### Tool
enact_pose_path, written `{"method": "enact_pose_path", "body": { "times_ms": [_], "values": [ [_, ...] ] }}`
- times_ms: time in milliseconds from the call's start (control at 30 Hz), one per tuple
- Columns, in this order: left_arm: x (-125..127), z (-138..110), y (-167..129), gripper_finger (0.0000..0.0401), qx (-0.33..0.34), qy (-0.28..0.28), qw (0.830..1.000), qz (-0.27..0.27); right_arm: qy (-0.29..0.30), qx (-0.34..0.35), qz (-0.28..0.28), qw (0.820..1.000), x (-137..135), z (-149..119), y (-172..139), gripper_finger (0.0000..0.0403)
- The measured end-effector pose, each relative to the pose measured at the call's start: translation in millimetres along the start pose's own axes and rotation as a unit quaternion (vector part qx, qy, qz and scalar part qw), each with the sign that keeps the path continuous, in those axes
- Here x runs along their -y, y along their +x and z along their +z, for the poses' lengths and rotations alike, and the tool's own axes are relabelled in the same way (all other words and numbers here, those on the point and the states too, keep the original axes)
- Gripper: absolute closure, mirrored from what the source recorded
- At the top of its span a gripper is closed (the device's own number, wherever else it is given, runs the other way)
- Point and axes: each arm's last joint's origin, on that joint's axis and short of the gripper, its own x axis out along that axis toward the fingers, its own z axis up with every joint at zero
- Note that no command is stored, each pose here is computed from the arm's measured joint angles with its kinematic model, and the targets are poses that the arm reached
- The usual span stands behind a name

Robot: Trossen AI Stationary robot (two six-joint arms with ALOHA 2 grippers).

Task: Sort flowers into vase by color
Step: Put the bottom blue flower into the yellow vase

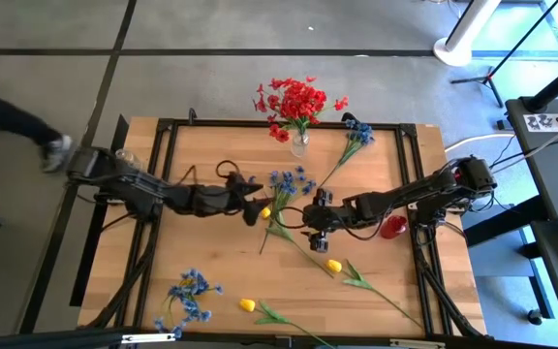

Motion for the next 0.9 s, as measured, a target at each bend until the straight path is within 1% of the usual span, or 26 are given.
{"method": "enact_pose_path", "body": {
  "times_ms": [67,133,200,300,400,500,633,767,900],
  "values": [
    [6.0,-2.6,16.0,0.0056,-0.005,-0.003,1.0,0.01,-0.007,-0.007,-0.005,1.0,1.7,1.7,-1.2,0.0079],
    [9.0,-10.8,33.1,0.0055,-0.019,-0.002,0.999,0.026,-0.014,-0.021,-0.024,0.999,4.2,5.5,-4.7,0.0079],
    [7.6,-20.9,47.4,0.0054,-0.042,0.002,0.998,0.05,-0.024,-0.045,-0.052,0.997,6.1,7.9,-11.9,0.0079],
    [6.1,-28.5,65.1,0.0055,-0.052,-0.018,0.996,0.075,-0.043,-0.088,-0.102,0.99,9.3,8.9,-24.6,0.0079],
    [-2.4,-37.0,76.7,0.0058,-0.064,-0.033,0.992,0.106,-0.047,-0.101,-0.127,0.986,10.3,9.5,-33.3,0.0079],
    [-7.4,-39.4,84.7,0.0061,-0.066,-0.04,0.99,0.121,-0.049,-0.106,-0.125,0.985,10.6,8.7,-34.3,0.0079],
    [-15.0,-46.1,86.4,0.0065,-0.08,-0.015,0.983,0.166,-0.05,-0.108,-0.123,0.985,10.8,8.4,-34.8,0.0079],
    [-15.8,-46.4,85.6,0.0068,-0.084,-0.014,0.981,0.172,-0.054,-0.098,-0.12,0.986,10.2,10.5,-34.3,0.0079],
    [-18.9,-53.1,87.4,0.0086,-0.098,-0.018,0.98,0.174,-0.054,-0.081,-0.115,0.989,9.2,13.9,-33.4,0.0079]
  ]
}}
